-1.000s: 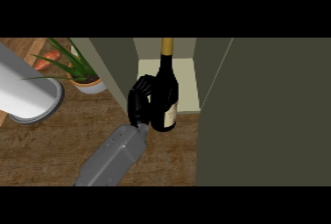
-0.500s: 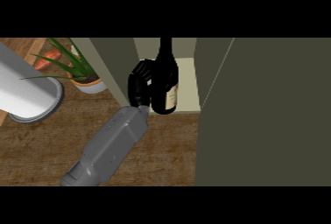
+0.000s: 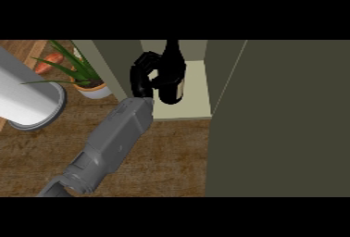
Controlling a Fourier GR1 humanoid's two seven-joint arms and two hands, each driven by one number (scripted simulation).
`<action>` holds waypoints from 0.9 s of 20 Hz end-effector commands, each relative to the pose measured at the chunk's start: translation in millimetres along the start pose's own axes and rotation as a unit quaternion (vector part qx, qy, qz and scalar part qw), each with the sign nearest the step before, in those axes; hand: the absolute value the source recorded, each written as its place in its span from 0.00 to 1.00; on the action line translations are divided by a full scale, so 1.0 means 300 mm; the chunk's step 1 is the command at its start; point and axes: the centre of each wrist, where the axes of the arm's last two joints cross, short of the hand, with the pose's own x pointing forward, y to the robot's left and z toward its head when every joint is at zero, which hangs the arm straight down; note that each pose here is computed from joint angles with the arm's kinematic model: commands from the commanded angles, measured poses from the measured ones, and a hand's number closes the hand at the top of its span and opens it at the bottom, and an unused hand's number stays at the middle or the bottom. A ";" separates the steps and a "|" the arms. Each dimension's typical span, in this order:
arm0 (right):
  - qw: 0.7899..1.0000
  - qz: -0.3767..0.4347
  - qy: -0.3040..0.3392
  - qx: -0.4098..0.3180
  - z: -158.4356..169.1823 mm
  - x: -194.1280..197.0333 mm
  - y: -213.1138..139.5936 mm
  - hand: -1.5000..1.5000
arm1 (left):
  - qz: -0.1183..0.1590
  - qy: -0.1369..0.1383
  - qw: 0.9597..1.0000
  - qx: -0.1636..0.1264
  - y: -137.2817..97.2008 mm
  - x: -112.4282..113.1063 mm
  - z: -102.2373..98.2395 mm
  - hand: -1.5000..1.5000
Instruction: Pick up the wine, place it into the cabinet and close the cabinet
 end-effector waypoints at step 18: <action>0.998 -0.041 -0.032 0.033 0.073 0.067 0.005 0.00 | -0.168 -0.028 0.982 0.084 0.147 0.035 -0.140 0.00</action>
